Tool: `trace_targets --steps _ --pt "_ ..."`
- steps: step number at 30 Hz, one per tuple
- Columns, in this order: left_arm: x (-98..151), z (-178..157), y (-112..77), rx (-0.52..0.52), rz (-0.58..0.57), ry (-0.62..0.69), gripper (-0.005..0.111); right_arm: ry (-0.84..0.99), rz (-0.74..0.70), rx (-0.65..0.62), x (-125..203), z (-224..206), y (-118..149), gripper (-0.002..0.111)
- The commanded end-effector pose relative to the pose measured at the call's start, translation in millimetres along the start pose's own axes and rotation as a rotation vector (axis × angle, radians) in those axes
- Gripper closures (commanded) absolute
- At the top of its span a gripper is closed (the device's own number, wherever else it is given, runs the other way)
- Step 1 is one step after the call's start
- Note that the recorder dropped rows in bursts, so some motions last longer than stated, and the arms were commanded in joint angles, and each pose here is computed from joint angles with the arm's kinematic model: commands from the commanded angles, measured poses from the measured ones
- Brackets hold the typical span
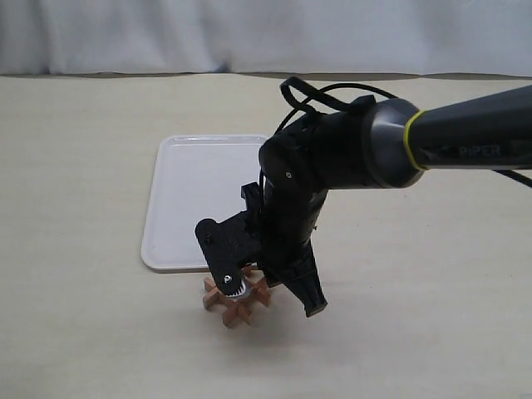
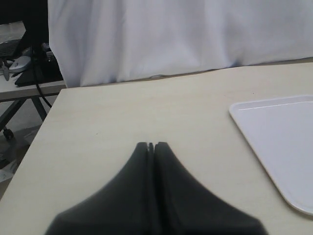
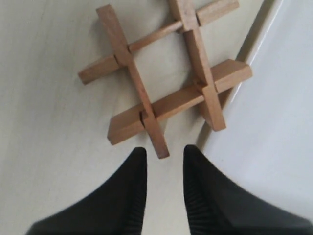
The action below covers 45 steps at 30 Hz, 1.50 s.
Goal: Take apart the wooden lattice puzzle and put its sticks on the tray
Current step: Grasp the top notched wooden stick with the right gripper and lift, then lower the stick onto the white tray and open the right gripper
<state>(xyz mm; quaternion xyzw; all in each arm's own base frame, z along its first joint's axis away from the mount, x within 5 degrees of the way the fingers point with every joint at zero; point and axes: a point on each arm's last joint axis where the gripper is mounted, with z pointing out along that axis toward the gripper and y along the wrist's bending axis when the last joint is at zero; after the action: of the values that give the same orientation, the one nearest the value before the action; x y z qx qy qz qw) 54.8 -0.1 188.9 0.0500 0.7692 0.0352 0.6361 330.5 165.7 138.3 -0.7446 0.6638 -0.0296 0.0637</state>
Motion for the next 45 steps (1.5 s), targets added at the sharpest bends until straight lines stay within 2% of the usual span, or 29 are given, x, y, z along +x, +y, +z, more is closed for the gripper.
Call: trace_targets --steps 1,9,11,12,15,21,25,27,28,30,31,33,35,37,39,41,45 --pt "0 0 -0.3 0.003 -0.003 -0.005 0.107 -0.002 -0.006 -0.005 -1 5 -1 0.083" --pt "0 0 -0.3 0.003 -0.003 -0.005 0.107 -0.005 -0.006 0.003 -2 11 -2 0.083" --pt "0 0 -0.3 0.003 -0.003 -0.005 0.107 -0.004 -0.006 0.000 -2 11 -2 0.090" --pt "0 0 -0.3 0.003 -0.003 -0.005 0.107 -0.003 -0.011 -0.004 -1 11 -1 0.102" --pt "0 0 -0.3 0.003 -0.003 -0.005 0.107 0.007 -0.057 -0.028 0 10 1 0.104" --pt "0 0 -0.1 0.001 0.002 -0.008 0.107 -0.019 -0.054 0.049 -1 -23 -1 0.104" --pt "0 0 -0.1 0.001 0.002 -0.008 0.107 -0.052 -0.051 0.146 -1 -59 -1 0.104" --pt "0 0 -0.1 0.001 0.002 -0.008 0.107 -0.084 -0.050 0.242 -1 -80 -4 0.104" --pt "0 0 -0.1 0.001 0.002 -0.008 0.107 -0.116 -0.034 0.328 -2 -89 -9 0.104" --pt "0 0 -0.1 0.001 0.002 -0.008 0.107 -0.208 0.105 0.486 -8 -94 -24 0.104" --pt "0 0 -0.1 0.001 0.002 -0.008 0.107 -0.243 0.159 0.525 -9 -93 -28 0.104" --pt "0 0 -0.1 0.001 0.002 -0.008 0.107 -0.385 0.370 0.638 -15 -85 -46 0.104" --pt "0 0 -0.1 0.001 0.002 -0.008 0.107 -0.400 0.482 0.604 -14 -64 -55 0.104" --pt "0 0 -0.1 0.001 0.002 -0.008 0.107 -0.307 0.529 0.498 -9 -38 -60 0.104" --pt "0 0 -0.1 0.001 0.002 -0.008 0.107 -0.149 0.482 0.402 -3 -14 -59 0.104" --pt "0 0 -0.2 0.002 -0.001 -0.006 0.107 -0.054 0.454 0.359 3 -1 -56 0.104" --pt "0 0 -0.2 0.002 -0.001 -0.004 0.107 -0.035 0.462 0.346 4 6 -56 0.104"
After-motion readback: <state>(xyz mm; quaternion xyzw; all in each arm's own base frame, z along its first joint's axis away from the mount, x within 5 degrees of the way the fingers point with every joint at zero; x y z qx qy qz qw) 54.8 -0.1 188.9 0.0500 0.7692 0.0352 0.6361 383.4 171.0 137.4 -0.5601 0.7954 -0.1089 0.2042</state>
